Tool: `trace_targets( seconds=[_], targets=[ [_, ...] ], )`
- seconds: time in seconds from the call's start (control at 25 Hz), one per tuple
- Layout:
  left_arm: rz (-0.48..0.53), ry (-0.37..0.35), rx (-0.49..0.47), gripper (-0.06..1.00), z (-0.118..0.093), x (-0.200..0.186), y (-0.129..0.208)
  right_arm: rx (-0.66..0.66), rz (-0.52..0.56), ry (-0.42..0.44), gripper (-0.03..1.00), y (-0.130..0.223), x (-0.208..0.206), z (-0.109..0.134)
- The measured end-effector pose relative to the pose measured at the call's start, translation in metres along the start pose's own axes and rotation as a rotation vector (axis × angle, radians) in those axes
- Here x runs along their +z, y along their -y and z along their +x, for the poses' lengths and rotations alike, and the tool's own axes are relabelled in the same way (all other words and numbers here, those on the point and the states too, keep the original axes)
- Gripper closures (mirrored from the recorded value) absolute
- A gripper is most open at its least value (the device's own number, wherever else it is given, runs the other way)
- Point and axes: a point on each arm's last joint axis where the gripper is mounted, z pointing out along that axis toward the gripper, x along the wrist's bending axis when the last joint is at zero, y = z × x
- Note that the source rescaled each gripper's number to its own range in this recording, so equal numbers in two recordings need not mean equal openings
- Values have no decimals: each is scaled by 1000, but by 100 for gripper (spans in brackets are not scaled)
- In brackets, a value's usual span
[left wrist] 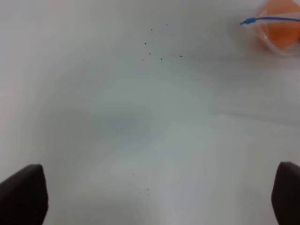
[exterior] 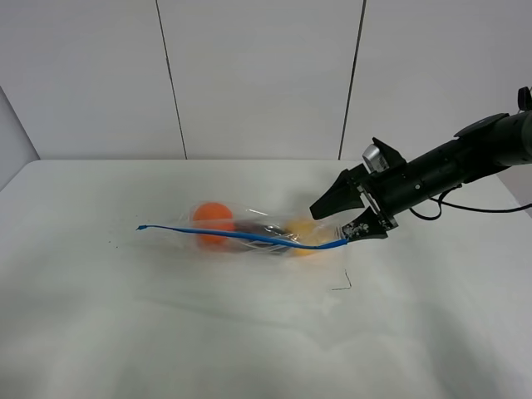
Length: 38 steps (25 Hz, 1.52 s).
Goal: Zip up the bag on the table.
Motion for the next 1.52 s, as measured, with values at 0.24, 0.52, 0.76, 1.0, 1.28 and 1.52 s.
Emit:
trace_targets(
  seconds=[0.24,0.52,0.76,1.0,1.28,1.52],
  targets=[
    [0,0,0,-6,0,0,0,28,53,203,-3,-2,-8,-11],
    [0,0,0,-6,0,0,0,13,-3,468,-3,-7,-45,8],
    [0,0,0,-6,0,0,0,47,-14,669,-3,-1,-66,10],
    [0,0,0,-6,0,0,0,50,8,862,-3,5,-84,7],
    [-1,-2,1,-6,0,0,0,20,-27,1066,-3,9,-110,12],
    [-1,-2,1,-6,0,0,0,24,-74,1087,-3,7,-113,13]
  ],
)
